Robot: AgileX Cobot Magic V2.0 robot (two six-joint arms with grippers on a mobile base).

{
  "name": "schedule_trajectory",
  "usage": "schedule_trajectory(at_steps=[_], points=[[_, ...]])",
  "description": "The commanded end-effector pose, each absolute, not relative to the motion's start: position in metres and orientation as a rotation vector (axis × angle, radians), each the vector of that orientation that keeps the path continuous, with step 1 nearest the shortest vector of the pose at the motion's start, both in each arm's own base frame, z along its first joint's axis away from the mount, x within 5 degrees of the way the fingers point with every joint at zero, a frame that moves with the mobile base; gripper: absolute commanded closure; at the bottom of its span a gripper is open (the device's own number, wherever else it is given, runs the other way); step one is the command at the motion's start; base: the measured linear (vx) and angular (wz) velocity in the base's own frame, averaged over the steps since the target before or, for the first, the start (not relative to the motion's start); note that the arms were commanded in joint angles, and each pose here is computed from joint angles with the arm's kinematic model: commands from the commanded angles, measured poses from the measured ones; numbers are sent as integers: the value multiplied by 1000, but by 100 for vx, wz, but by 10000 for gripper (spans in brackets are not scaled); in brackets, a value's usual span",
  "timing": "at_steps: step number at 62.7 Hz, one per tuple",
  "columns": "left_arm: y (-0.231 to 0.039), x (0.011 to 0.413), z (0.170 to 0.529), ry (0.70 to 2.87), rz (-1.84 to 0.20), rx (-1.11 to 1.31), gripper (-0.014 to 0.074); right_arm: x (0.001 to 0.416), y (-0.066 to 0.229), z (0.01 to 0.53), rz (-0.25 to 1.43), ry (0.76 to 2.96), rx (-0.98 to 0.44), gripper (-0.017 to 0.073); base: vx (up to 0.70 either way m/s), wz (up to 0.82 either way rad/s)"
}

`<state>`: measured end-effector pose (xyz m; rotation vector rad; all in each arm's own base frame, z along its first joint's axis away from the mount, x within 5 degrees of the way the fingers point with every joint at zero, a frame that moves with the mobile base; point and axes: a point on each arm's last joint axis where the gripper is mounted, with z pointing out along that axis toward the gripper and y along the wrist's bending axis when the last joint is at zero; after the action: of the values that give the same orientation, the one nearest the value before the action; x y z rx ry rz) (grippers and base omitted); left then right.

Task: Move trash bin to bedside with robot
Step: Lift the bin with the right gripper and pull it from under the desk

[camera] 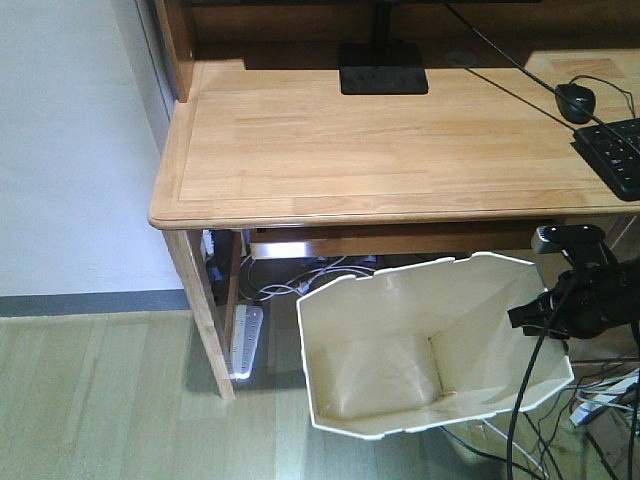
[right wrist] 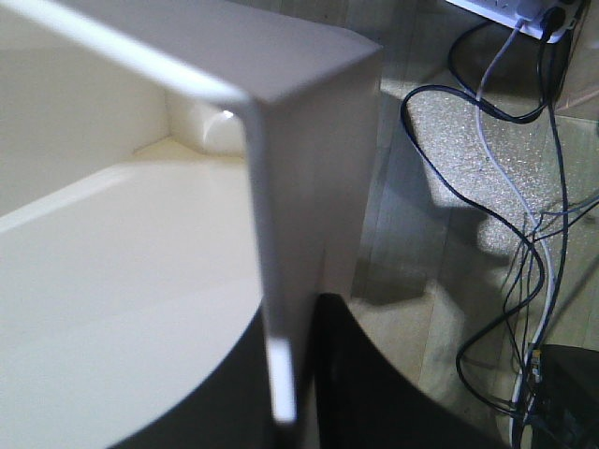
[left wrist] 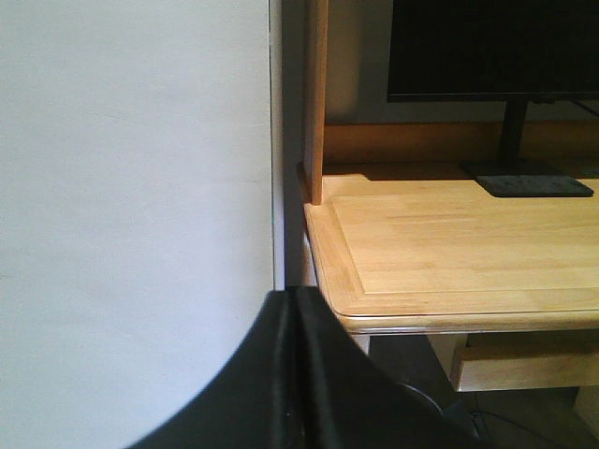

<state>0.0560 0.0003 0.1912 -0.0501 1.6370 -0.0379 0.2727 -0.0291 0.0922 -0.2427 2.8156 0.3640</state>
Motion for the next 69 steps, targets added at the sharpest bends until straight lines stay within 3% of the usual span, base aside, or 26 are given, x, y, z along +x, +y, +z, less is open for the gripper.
schedule_trajectory(at_steps=[1,69], points=[[0,57,189,1583,-55,-60,599,277,-22,115,498,2749,-175,565,0,0],[0,57,189,1583,-55,-60,599,276,-21,115,523,2753,-181,565,-1,2]])
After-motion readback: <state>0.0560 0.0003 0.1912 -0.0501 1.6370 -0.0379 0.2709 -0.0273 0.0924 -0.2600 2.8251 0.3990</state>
